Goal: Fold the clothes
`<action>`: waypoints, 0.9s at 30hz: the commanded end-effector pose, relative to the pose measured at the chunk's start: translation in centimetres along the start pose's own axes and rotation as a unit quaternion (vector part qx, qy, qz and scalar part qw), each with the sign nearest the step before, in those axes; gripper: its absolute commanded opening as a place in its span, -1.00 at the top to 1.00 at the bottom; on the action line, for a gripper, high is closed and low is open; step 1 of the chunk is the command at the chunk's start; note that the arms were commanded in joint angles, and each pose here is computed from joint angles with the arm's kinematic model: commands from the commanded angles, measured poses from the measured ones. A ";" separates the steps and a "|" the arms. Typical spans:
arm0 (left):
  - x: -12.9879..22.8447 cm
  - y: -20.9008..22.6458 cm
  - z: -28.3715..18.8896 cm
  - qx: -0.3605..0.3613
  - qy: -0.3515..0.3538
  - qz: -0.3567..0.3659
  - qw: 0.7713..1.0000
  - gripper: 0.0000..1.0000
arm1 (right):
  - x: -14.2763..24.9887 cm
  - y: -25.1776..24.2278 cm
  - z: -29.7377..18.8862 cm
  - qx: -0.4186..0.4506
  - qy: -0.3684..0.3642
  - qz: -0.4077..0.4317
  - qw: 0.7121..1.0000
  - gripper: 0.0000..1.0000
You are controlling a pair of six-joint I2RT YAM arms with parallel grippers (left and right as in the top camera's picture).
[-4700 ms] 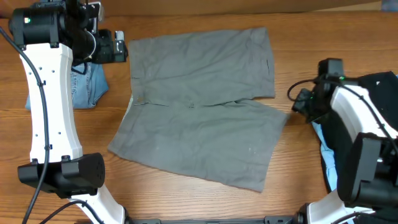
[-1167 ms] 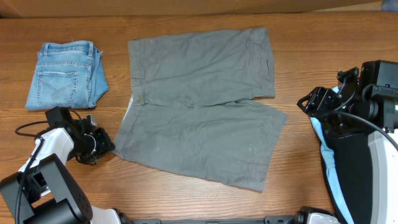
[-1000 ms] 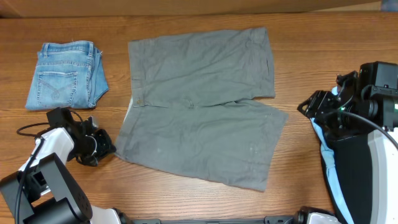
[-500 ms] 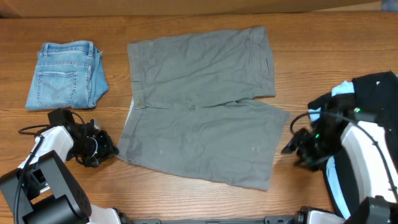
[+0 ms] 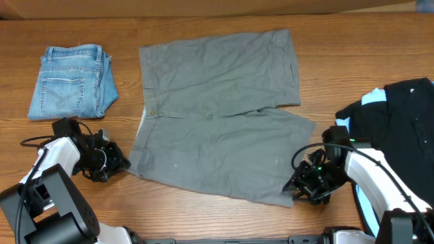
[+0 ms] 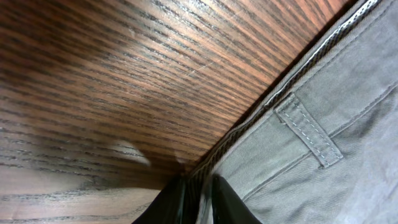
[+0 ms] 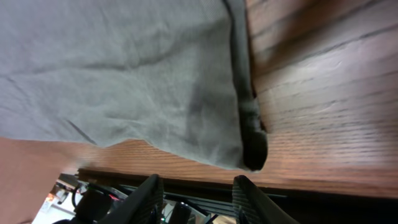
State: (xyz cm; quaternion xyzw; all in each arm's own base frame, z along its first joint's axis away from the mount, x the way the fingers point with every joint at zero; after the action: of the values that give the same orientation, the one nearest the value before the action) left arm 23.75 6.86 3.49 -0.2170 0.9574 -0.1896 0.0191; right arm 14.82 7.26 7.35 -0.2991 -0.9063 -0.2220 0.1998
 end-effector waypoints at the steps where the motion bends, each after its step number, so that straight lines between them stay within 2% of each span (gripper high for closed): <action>1: -0.3 -0.1 0.1 0.003 0.001 0.011 1.000 0.58 | 0.7 -0.4 0.9 0.020 0.009 0.033 0.999 0.21; 8: -0.4 -0.1 0.1 0.004 -0.003 0.012 1.000 0.55 | 1.6 -1.4 2.0 0.037 0.025 0.039 0.998 0.21; 13: -0.4 -0.1 0.1 0.004 -0.003 0.010 1.000 0.54 | 0.3 -1.0 2.2 0.029 -0.006 0.057 0.998 0.12; 22: -0.4 -0.1 0.1 0.004 -0.002 0.008 1.000 0.53 | 1.0 -2.7 3.7 0.041 0.008 0.079 0.996 0.21; 27: -0.4 -0.2 0.1 0.007 -0.003 0.008 1.000 0.49 | 0.1 -2.6 4.1 0.028 -0.013 0.086 0.996 0.20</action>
State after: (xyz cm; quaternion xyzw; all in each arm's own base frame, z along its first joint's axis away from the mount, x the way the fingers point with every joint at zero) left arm 23.87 6.74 3.55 -0.2168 0.9562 -0.1957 0.0219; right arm 12.07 7.71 3.64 -0.3596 -0.8882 -0.1819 0.2209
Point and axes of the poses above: each gripper's point midway between its finger pads, its own z axis out along the fingers, its own y axis along the line the jaws close on, x = y × z, the point moved 4 cm from there along -z, back along the fingers, and after that the axes turned 5 degrees about z, right-handed, at the moved point
